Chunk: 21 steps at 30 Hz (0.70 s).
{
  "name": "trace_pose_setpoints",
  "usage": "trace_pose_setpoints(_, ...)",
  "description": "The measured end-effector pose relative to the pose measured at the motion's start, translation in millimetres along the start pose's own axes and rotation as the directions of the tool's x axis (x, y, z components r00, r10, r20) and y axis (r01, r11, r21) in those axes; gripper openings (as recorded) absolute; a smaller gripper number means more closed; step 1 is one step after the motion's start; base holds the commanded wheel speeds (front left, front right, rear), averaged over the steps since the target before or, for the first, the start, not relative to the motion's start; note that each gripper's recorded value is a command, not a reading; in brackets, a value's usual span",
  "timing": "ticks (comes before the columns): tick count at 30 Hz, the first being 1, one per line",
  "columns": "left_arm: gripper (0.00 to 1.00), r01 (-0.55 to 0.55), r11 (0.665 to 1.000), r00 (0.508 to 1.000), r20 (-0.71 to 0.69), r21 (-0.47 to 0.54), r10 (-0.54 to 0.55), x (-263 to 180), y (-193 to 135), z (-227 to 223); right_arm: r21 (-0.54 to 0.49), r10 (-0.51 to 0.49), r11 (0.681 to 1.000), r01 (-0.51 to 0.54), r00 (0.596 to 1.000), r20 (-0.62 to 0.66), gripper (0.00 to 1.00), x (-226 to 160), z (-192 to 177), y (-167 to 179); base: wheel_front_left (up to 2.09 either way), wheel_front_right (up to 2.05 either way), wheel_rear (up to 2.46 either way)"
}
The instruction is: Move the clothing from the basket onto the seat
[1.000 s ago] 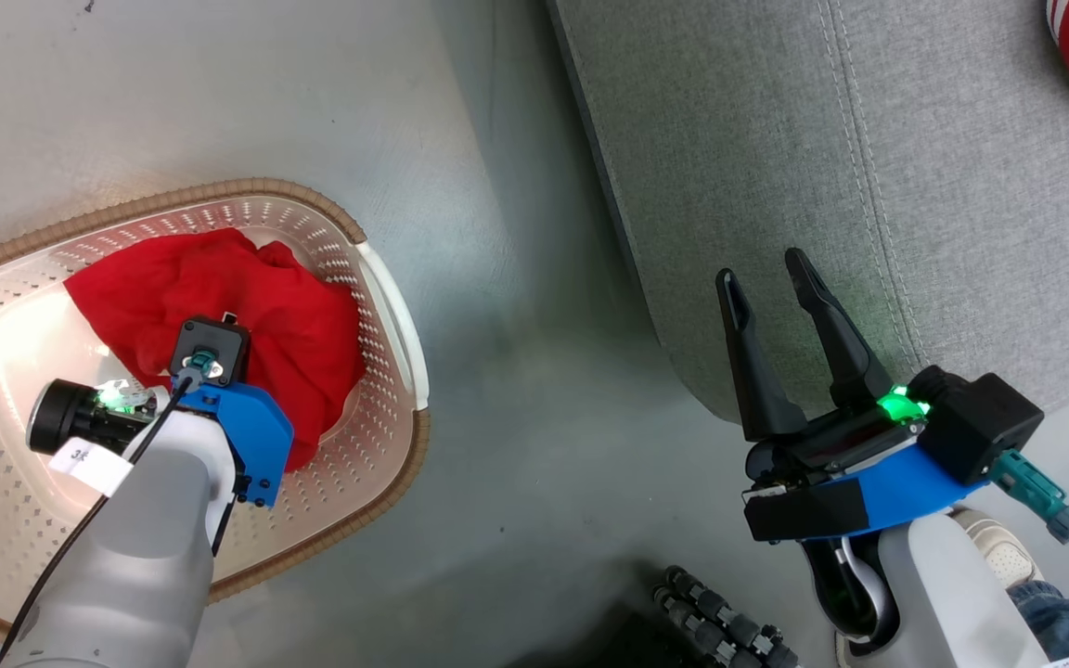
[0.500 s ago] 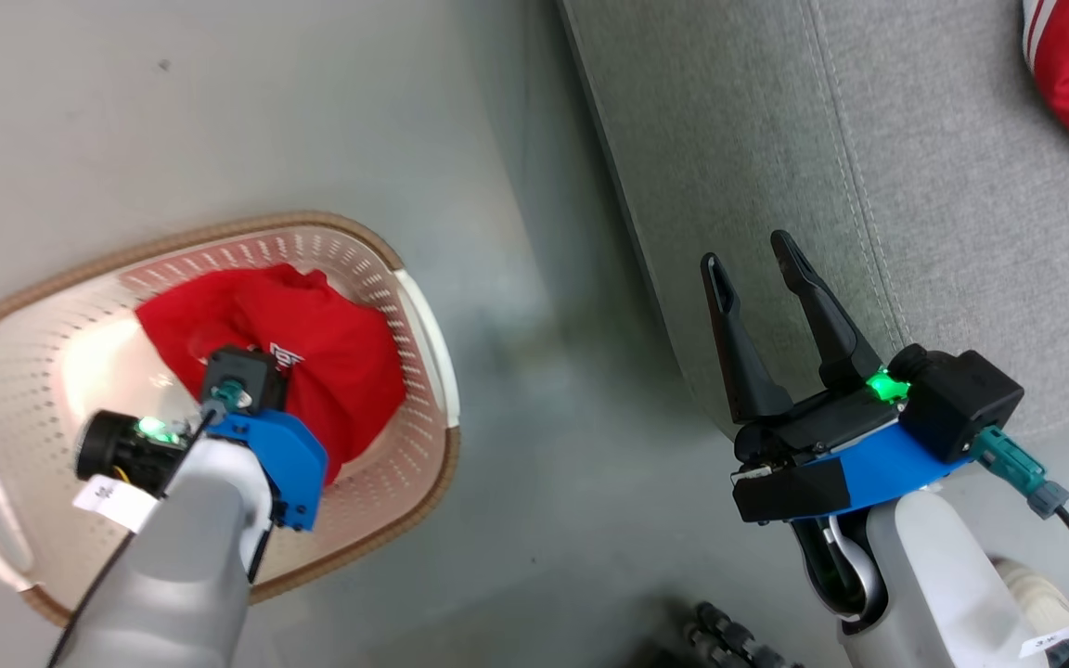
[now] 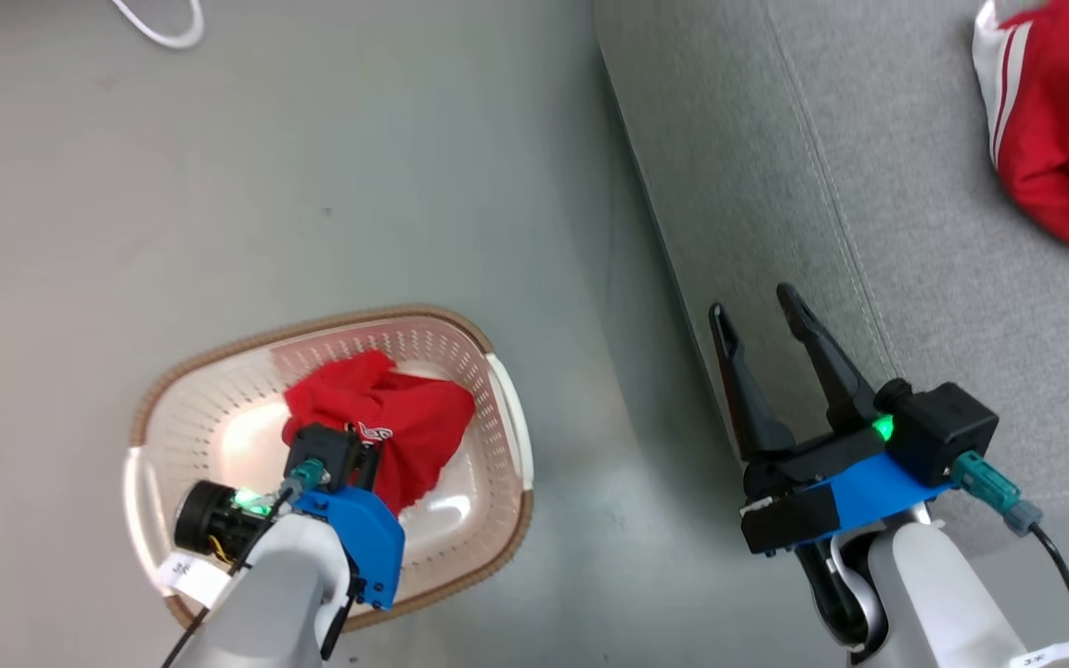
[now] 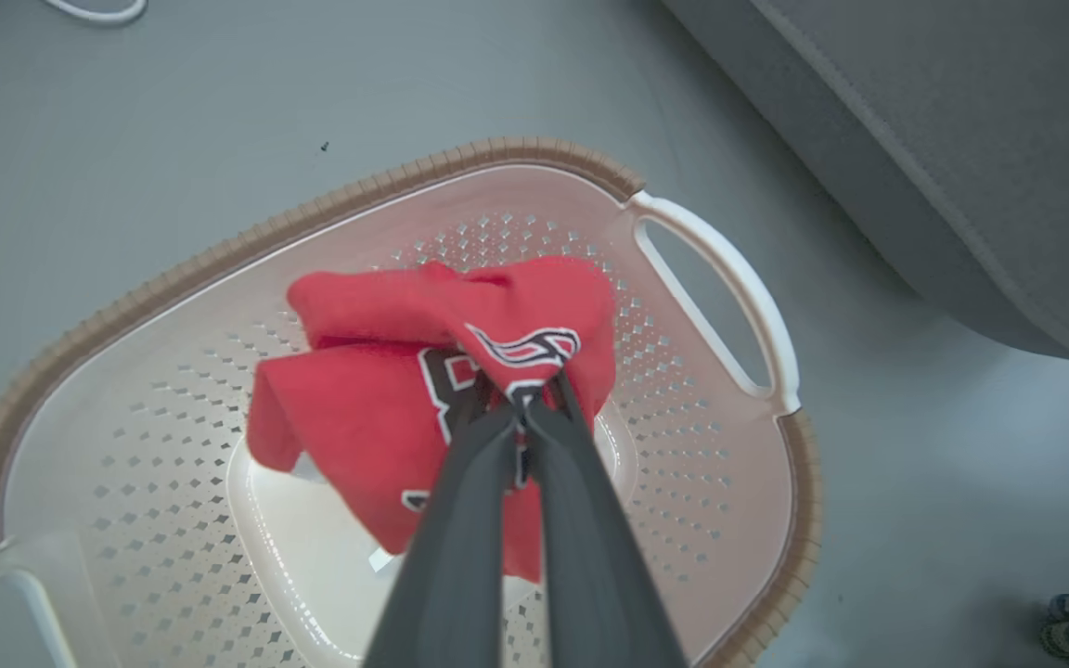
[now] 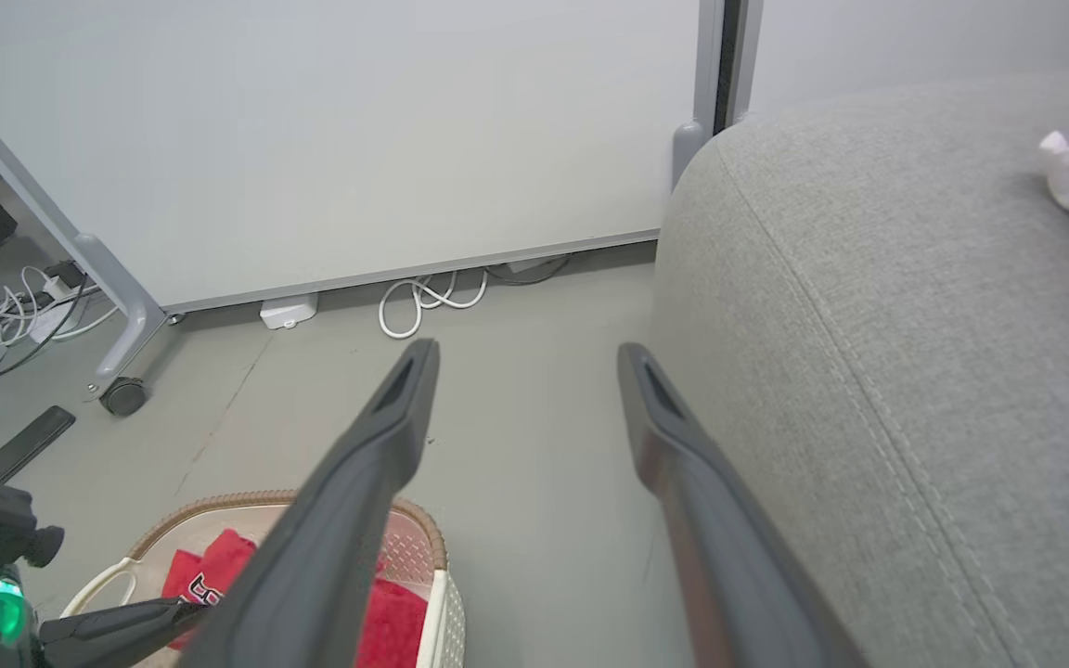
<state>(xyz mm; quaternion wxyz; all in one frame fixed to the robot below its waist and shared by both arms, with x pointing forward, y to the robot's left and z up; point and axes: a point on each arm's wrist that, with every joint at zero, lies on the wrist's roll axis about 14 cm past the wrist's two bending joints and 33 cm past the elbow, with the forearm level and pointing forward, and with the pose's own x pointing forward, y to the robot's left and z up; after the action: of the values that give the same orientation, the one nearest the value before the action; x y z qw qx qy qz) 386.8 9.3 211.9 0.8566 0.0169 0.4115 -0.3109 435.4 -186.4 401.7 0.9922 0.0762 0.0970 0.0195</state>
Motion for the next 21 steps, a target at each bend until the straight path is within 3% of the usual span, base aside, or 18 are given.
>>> trace_pose_setpoints(10, 0.00, -0.042, 0.999, 0.984, 0.172, 0.030, 0.036, -54, -11, 43, 0.003, 0.073, 0.997, -0.073, 0.995, 0.067, 1.00, -19, 35, 30, 0.00, 0.00, 0.00)
trace_pose_setpoints(21, 0.00, -0.070, 0.994, 0.930, 0.366, 0.082, 0.035, -105, -29, 89, -0.001, 0.147, 0.989, -0.148, 0.984, 0.102, 1.00, -43, 55, 60, 0.00, 0.00, 0.00)
